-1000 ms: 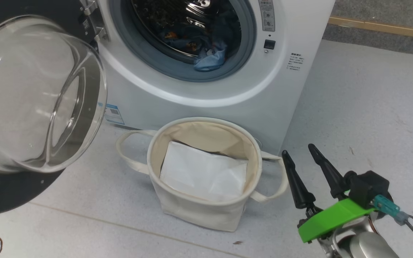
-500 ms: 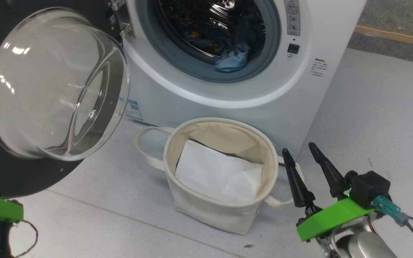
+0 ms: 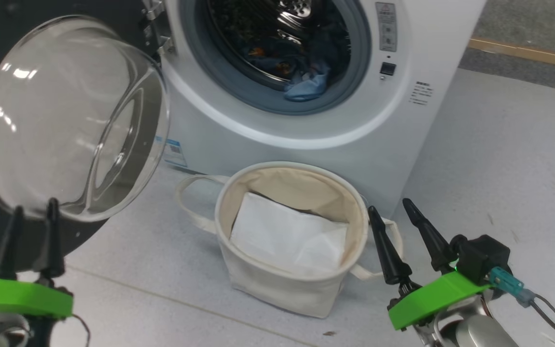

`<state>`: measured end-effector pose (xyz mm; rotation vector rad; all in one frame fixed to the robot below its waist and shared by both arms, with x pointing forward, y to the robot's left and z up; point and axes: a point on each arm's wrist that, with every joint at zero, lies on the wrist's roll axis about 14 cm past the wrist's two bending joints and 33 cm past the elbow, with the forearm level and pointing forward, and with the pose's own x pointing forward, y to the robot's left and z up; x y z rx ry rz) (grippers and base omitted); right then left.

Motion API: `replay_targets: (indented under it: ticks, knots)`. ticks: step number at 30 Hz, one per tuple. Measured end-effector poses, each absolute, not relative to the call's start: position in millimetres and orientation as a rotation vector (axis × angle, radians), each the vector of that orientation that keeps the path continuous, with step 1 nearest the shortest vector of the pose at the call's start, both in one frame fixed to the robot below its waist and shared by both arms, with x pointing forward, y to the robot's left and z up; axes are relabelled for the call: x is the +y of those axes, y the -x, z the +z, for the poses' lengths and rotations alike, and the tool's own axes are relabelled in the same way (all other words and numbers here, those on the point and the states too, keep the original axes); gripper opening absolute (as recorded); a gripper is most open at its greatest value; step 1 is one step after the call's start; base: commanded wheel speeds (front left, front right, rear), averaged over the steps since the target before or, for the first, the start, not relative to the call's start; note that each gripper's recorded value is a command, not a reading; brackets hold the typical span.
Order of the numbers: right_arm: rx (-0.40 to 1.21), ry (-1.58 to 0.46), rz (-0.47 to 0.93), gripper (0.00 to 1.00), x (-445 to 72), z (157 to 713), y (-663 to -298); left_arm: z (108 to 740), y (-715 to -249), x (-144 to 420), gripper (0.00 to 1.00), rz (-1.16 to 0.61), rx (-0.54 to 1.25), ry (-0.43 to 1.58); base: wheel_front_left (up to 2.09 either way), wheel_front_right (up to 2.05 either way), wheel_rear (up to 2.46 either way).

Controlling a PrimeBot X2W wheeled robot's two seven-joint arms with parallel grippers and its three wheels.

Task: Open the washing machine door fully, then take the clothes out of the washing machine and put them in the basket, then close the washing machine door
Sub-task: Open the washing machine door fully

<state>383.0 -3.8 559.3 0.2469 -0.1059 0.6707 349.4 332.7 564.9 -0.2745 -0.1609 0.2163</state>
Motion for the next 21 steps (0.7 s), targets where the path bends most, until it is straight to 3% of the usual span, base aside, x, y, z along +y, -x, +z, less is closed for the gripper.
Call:
replay_targets:
  ticks: [2,21]
  knots:
    - [-0.105,-0.244,0.644,1.0,-13,558,-383,554,-359,307,1.0,0.16,-0.118,0.363,0.0,0.0,0.0]
    - [-0.137,-0.217,0.309,1.0,-125,555,-377,544,-410,136,1.0,-0.278,-0.057,0.427,0.0,0.0,0.0]
